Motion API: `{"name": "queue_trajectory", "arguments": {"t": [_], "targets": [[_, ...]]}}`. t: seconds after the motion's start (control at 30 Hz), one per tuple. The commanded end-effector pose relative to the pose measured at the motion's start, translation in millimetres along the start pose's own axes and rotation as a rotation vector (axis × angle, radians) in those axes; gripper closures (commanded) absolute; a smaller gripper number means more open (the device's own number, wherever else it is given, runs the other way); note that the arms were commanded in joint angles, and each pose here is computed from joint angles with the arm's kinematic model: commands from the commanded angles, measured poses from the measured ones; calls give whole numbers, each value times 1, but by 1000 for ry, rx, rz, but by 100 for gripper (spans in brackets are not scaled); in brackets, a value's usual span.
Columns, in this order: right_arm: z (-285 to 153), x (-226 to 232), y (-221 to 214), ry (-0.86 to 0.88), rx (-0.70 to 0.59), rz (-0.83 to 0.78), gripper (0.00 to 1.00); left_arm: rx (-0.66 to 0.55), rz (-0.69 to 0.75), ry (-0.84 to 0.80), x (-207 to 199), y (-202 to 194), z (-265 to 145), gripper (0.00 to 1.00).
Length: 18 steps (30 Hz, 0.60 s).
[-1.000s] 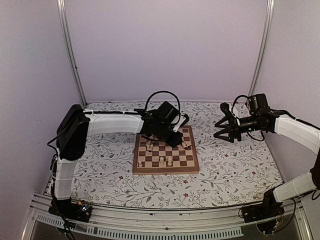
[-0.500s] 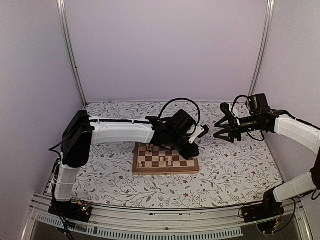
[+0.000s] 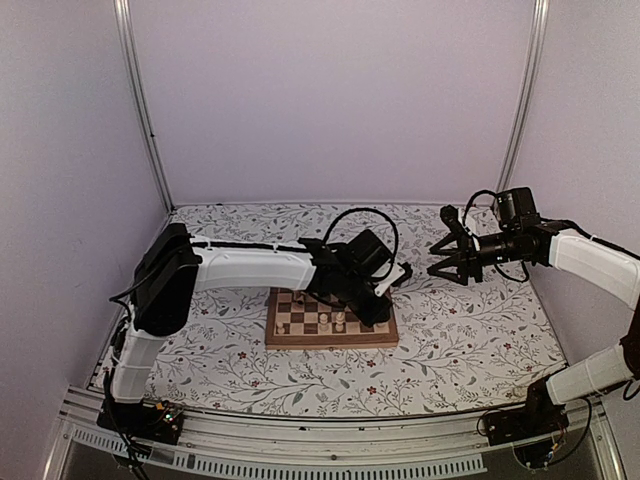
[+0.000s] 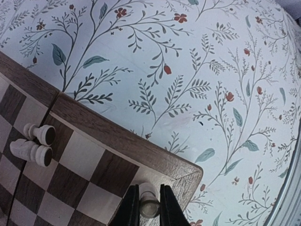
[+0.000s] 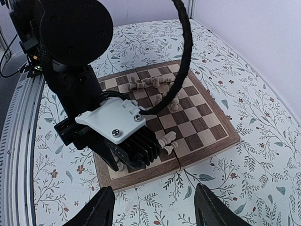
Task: Set up the chess pieces on the board
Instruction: Place the chess piece on the chessboard.
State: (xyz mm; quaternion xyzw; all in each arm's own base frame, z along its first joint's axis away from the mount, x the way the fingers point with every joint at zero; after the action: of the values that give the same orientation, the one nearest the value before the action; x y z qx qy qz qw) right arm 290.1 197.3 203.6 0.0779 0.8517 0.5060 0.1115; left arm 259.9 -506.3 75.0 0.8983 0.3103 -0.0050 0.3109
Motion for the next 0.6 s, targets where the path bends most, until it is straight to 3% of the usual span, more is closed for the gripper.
{"name": "queue_trajectory", "arguments": {"t": [0.0,0.27,0.4,0.57], "targets": [[0,0,-2,-3,8,-7,40,20,-1,-15,-4,-2,8,90],[1,0,-3,0,8,-5,40,48,-8,-13,-3,-8,11,89],[1,0,-2,1,6,-5,40,48,-12,-7,-3,-5,6,76],[0,1,-1,5,-1,-4,40,-12,1,1,-7,17,-16,65]]}}
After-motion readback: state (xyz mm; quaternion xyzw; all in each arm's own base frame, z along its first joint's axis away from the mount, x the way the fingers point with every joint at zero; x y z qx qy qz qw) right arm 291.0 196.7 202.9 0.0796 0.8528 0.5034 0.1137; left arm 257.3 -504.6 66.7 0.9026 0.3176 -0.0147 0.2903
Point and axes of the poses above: each gripper's point midway between its finger pads, its own z axis out along the fingers, its own x axis along the line the jaws close on, y = z × x, the point moved 1 cm from there along -z, back along the fingers, and after that the axes turned 6 degrees about -z, right-handed, at the moved point
